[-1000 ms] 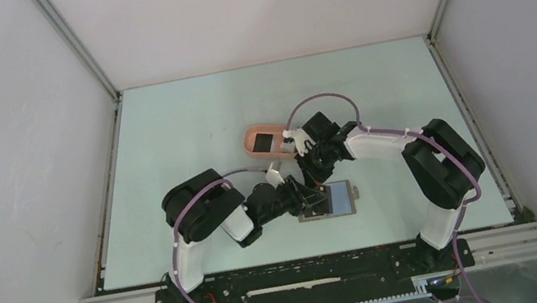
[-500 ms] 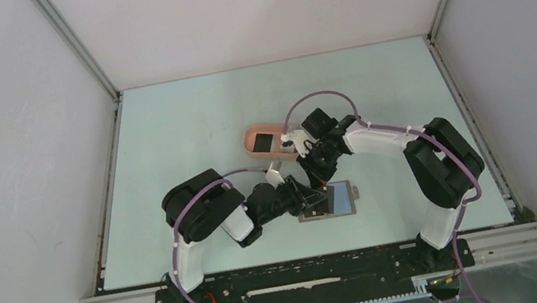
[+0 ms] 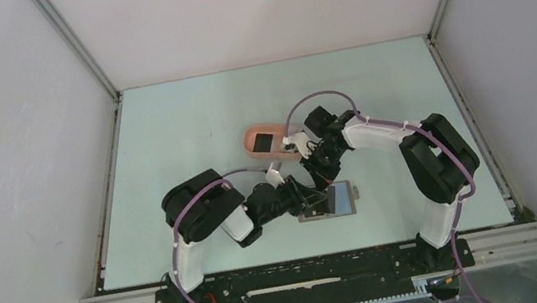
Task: Put the credit cards into the card holder
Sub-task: Insert the credit card into the card holder.
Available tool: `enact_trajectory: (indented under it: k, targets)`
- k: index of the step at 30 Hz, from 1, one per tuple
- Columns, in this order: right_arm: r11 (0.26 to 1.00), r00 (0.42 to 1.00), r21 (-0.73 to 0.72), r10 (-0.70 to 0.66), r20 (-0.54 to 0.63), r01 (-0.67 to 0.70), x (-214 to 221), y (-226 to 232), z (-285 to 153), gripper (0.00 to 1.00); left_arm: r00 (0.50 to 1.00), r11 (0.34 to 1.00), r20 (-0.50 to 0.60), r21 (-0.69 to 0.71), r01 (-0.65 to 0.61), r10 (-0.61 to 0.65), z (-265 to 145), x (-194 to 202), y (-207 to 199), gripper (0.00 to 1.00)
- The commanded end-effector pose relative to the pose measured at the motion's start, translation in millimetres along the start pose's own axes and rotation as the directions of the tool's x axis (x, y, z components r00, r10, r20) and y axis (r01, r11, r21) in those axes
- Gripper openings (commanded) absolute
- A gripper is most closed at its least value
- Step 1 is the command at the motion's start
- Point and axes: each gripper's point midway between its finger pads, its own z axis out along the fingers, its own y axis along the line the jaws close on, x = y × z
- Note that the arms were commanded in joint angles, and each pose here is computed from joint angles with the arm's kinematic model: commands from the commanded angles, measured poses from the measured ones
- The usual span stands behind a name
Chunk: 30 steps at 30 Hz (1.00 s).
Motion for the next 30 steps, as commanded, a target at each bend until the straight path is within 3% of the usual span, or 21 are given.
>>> enact_trajectory:
  k: [1,6,21,30]
  targets:
    - [0.998,0.999,-0.05,-0.039,-0.028,0.038,1.6,4.2,-5.0,0.04,0.999,0.999,0.01,-0.019,-0.042,0.042,-5.7,-2.1,3.0,0.35]
    - [0.994,0.998,-0.093,-0.053,-0.038,0.05,3.1,7.9,-8.0,0.05,0.999,0.999,0.012,-0.022,-0.045,0.045,-7.8,-2.6,3.1,0.35]
    - [0.971,0.979,-0.212,-0.068,0.194,0.11,-20.4,23.7,-58.6,0.08,0.998,0.997,0.008,-0.033,-0.068,0.069,-10.2,-3.3,0.1,0.34]
    - [0.986,0.97,-0.113,0.142,0.198,-0.121,-40.6,8.9,-26.1,0.08,0.997,0.997,0.001,-0.022,-0.076,0.076,-9.8,-1.8,-3.0,0.35]
